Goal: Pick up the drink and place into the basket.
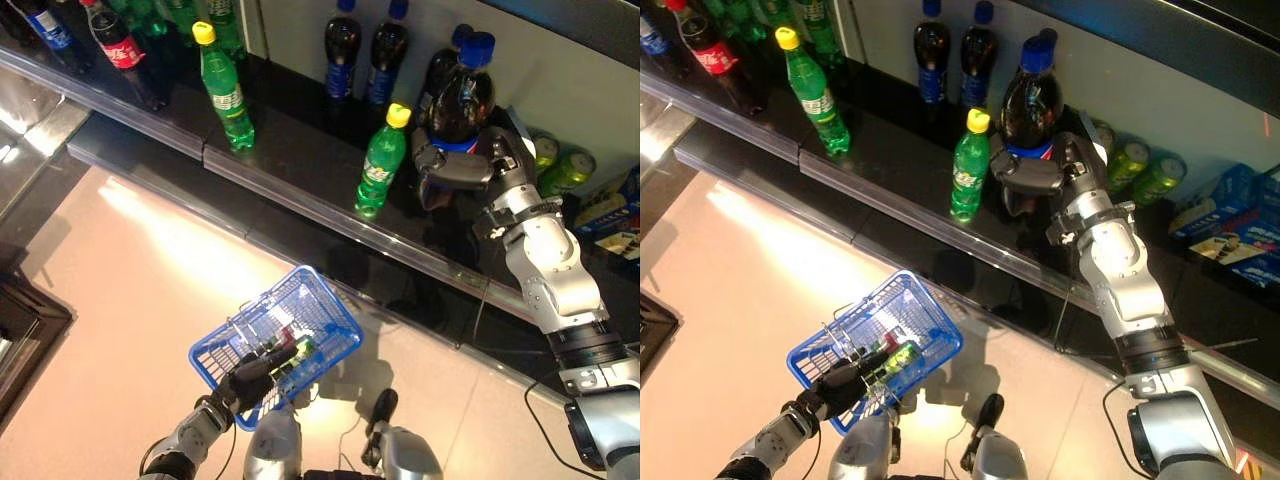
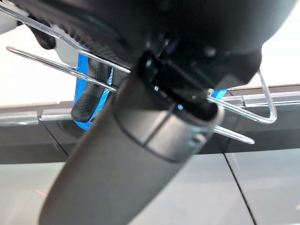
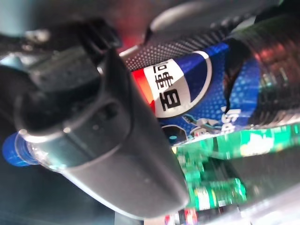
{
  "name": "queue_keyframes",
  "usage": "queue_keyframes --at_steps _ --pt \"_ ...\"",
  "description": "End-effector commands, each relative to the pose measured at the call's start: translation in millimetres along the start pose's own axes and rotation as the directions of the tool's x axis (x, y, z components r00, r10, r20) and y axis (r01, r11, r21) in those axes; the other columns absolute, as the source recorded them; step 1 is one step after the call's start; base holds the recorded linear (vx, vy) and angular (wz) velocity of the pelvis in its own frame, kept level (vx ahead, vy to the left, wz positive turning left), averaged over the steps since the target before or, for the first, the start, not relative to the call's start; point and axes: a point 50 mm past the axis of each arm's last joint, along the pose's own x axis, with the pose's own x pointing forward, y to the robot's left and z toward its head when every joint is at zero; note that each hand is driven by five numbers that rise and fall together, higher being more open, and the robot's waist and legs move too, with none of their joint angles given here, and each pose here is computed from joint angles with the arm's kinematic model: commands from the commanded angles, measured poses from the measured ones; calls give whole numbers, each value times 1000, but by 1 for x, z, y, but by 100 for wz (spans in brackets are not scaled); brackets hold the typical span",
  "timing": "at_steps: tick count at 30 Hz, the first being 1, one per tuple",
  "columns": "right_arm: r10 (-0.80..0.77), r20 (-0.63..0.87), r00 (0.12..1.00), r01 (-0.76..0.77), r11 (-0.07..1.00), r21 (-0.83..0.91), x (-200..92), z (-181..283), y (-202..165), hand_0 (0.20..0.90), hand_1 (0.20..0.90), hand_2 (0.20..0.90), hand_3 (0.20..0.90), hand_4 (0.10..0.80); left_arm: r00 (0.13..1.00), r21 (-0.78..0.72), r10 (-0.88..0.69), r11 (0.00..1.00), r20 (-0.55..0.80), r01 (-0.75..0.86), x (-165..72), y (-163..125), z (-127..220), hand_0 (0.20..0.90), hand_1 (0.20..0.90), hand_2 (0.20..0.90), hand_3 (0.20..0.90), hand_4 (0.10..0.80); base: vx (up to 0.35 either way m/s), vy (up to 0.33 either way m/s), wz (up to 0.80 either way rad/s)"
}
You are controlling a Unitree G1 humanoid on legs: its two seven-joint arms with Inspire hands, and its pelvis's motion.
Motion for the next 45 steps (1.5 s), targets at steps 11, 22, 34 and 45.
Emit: queue_keyframes --at_steps 11,22,34,45 --pt "89 238 967 -108 992 66 -3 30 26 300 300 300 200 100 830 41 -516 853 215 520 7 -93 16 300 300 300 200 100 -20 22 10" --pt "184 305 934 -222 970 96 -3 39 57 300 300 300 200 100 652 130 -712 695 261 707 -1 -159 48 300 300 300 200 100 -13 -10 15" --pt "238 305 922 -288 949 128 -14 32 86 300 300 300 200 100 485 172 -835 534 258 828 -24 -203 61 300 300 300 200 100 16 -17 11" --pt "262 283 922 -315 936 158 -19 24 103 300 300 300 200 100 344 213 -920 380 188 900 -42 -237 64 300 300 300 200 100 11 -27 5"
